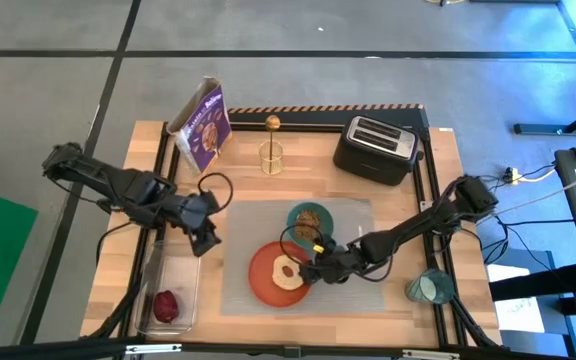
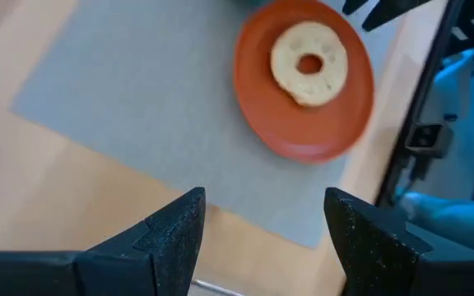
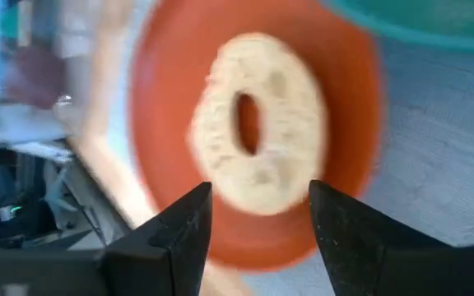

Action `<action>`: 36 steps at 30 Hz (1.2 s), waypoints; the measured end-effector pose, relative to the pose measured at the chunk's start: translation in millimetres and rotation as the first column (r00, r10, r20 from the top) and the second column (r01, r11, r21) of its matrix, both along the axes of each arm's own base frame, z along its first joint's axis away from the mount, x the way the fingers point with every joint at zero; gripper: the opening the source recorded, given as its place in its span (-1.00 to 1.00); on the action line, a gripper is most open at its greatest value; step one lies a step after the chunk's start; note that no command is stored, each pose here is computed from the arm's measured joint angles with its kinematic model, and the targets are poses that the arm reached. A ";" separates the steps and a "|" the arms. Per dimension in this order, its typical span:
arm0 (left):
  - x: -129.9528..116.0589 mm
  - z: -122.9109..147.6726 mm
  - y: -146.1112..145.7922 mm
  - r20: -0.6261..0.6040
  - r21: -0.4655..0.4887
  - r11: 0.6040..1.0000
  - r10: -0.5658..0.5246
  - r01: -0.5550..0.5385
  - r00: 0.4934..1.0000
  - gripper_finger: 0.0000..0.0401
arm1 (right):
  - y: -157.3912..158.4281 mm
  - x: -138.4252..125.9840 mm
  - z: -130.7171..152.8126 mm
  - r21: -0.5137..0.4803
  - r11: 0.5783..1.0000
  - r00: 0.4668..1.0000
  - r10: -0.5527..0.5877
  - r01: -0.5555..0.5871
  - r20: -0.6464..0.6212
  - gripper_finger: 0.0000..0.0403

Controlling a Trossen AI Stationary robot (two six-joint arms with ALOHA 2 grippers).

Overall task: Arrange a breakfast setting
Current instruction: Put the red apple on the orange plate

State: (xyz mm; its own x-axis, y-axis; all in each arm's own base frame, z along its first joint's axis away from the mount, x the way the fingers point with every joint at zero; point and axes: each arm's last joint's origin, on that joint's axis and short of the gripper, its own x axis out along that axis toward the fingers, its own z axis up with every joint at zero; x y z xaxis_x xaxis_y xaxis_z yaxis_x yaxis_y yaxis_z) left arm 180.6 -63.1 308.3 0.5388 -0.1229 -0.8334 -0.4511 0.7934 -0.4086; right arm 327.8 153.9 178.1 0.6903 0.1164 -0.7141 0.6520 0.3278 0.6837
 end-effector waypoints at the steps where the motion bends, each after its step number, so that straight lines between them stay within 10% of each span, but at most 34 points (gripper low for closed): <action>1: -1.3 0.2 -3.6 -0.001 -0.014 1.000 0.002 -0.002 1.000 0.22 | 0.2 0.7 7.4 -0.009 1.000 1.000 0.000 0.000 0.021 -0.05; 15: -20.3 -17.0 -64.5 -0.181 -0.125 0.992 -0.022 -0.001 0.983 0.22 | -22.5 0.7 78.8 -0.300 0.949 0.988 0.132 -0.102 0.081 -0.07; 21: -34.7 -41.3 -93.5 -0.467 -0.133 0.990 -0.098 0.039 0.879 0.22 | -41.3 6.9 100.2 -0.386 0.914 0.976 0.184 -0.127 0.116 -0.07; 29: -43.7 -53.3 -111.1 -0.671 -0.120 0.956 0.119 -0.266 0.732 0.22 | -60.6 14.0 107.0 -0.424 0.886 0.963 0.251 -0.186 0.102 -0.07; 36: -40.3 -67.5 -134.3 -0.644 -0.094 0.902 0.267 -0.421 0.717 0.37 | -71.6 16.7 106.6 -0.455 0.857 0.947 0.309 -0.241 0.081 -0.07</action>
State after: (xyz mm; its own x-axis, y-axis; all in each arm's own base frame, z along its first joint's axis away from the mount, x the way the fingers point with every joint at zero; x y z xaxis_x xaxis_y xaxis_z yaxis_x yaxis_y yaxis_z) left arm 140.3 -197.4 240.7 -0.0251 -0.2488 -0.9682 -0.8843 0.4572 -0.0946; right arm 344.5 82.3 284.7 0.7759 0.0198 -0.6305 0.3951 0.7639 0.5102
